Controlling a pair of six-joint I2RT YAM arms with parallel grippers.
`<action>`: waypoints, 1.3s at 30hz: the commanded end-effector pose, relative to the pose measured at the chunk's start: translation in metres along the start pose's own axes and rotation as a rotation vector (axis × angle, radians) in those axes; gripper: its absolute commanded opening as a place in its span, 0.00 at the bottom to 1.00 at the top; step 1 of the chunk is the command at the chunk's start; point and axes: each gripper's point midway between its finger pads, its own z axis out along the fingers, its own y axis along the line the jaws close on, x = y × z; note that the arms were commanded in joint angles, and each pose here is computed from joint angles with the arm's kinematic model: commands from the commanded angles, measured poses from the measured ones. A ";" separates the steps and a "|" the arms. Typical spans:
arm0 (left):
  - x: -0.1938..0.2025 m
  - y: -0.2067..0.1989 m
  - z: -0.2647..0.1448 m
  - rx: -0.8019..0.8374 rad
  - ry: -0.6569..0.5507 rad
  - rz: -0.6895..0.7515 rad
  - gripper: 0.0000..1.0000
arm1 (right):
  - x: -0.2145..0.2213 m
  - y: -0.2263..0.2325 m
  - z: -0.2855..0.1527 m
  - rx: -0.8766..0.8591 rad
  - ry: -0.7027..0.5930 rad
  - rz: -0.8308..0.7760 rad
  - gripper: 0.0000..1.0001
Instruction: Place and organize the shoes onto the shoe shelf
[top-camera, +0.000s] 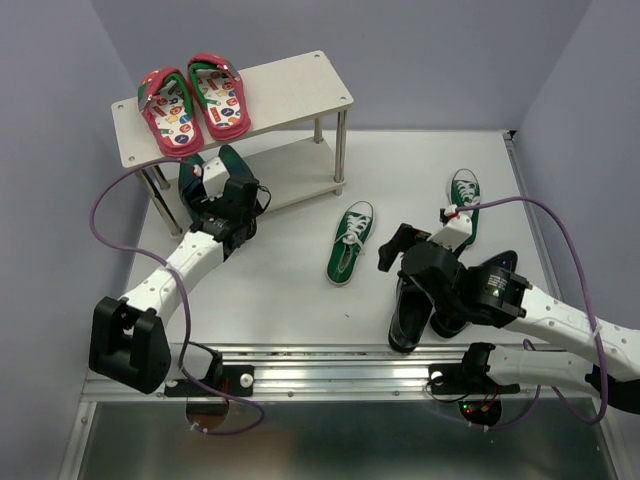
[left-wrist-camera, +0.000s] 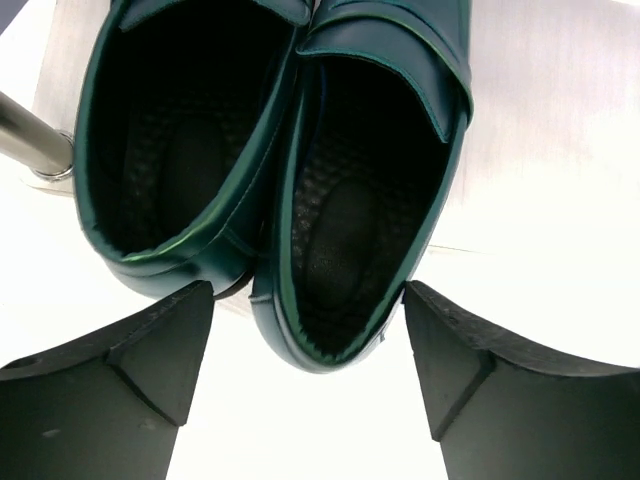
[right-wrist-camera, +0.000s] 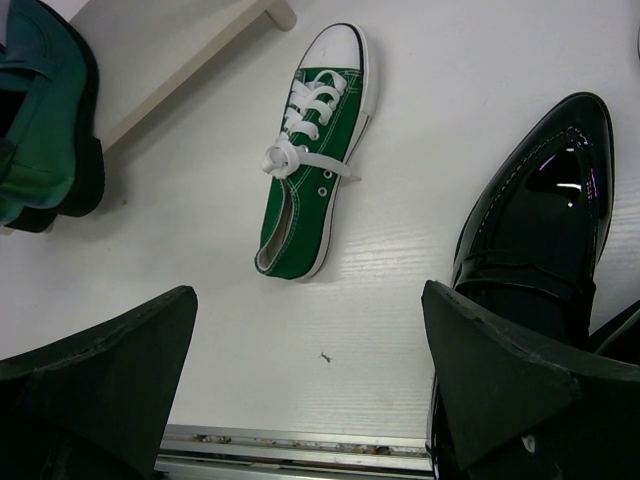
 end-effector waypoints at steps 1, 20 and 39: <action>-0.020 0.002 -0.016 0.033 -0.039 -0.015 0.91 | 0.000 0.005 0.003 -0.015 -0.013 0.034 1.00; 0.004 -0.021 -0.094 0.217 0.070 0.084 0.98 | 0.027 0.010 0.018 -0.010 0.038 0.004 1.00; -0.067 -0.055 -0.224 0.751 0.022 0.010 0.98 | 0.088 0.038 0.111 -0.075 0.235 0.060 0.91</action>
